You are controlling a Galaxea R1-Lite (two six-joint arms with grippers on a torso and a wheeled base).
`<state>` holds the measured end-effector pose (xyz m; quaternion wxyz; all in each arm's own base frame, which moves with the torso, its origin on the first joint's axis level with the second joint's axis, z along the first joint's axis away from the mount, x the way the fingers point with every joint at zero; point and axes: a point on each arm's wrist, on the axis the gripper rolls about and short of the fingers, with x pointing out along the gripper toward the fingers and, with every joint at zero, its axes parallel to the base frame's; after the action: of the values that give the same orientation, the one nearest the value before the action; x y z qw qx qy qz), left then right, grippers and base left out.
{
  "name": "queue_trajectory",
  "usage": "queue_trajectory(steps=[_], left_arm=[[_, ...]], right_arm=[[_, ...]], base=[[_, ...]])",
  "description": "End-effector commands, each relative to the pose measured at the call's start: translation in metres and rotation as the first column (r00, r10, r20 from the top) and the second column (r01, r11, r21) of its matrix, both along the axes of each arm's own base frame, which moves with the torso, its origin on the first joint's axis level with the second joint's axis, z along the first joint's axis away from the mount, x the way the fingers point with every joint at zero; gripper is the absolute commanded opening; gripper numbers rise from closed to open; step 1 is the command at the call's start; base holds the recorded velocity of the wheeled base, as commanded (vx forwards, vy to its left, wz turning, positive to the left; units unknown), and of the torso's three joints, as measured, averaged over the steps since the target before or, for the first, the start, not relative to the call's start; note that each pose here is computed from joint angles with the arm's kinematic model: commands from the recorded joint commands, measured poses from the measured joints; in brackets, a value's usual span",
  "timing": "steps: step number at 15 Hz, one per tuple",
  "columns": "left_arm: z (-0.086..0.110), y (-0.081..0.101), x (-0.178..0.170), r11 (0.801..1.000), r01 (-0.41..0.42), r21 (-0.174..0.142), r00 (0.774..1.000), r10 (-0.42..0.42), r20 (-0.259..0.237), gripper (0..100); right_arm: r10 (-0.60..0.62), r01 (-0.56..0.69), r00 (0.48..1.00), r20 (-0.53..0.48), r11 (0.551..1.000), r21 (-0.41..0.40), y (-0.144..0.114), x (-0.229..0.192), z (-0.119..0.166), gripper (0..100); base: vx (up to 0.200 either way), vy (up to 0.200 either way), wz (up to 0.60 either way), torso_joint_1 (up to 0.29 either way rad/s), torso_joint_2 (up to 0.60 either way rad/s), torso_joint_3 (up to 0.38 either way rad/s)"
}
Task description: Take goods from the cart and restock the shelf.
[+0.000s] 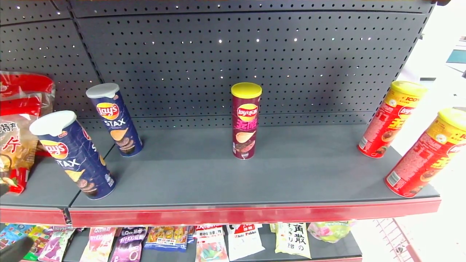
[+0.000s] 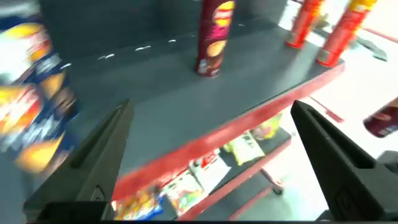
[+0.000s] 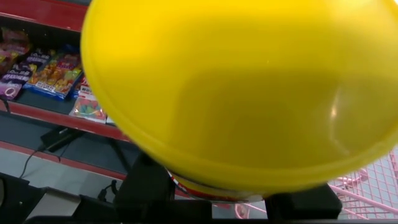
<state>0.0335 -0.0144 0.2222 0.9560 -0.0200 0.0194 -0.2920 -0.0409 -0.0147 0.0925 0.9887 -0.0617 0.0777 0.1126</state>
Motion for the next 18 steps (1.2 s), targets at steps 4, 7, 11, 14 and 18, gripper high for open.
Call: queue_trajectory(steps=[4, 7, 11, 14, 18], left_arm=[[-0.008, -0.047, 0.138, 0.956, 0.288, 0.053, 0.949, -0.277, -0.153, 100], [-0.02, -0.086, 0.172, 0.899, 0.436, 0.052, 0.88, -0.413, -0.232, 100], [-0.033, -0.121, 0.245, 0.883, 0.451, 0.13, 0.888, -0.43, -0.163, 100], [-0.035, -0.138, 0.286, 0.901, 0.402, 0.161, 0.914, -0.385, -0.123, 100], [-0.031, -0.148, 0.312, 0.904, 0.388, 0.182, 0.922, -0.382, -0.068, 100]], right_arm=[[0.002, -0.002, 1.0, -0.007, 1.0, 0.016, 0.0, 0.0, -0.001, 0], [0.002, -0.002, 1.0, -0.009, 1.0, 0.025, 0.0, 0.0, -0.001, 0], [0.017, -0.016, 1.0, -0.01, 0.999, 0.031, 0.001, 0.0, -0.001, 0], [0.016, -0.015, 1.0, -0.011, 0.999, 0.037, 0.001, 0.0, -0.001, 0], [0.013, -0.012, 1.0, -0.013, 0.999, 0.045, 0.001, 0.0, -0.001, 0]], base=[[0.0, 0.0, 0.0, 0.0, 0.0, 0.0], [0.0, 0.0, 0.0, 0.0, 0.0, 0.0], [0.0, 0.0, 0.0, 0.0, 0.0, 0.0], [0.0, 0.0, 0.0, 0.0, 0.0, 0.0], [0.0, 0.0, 0.0, 0.0, 0.0, 0.0]])
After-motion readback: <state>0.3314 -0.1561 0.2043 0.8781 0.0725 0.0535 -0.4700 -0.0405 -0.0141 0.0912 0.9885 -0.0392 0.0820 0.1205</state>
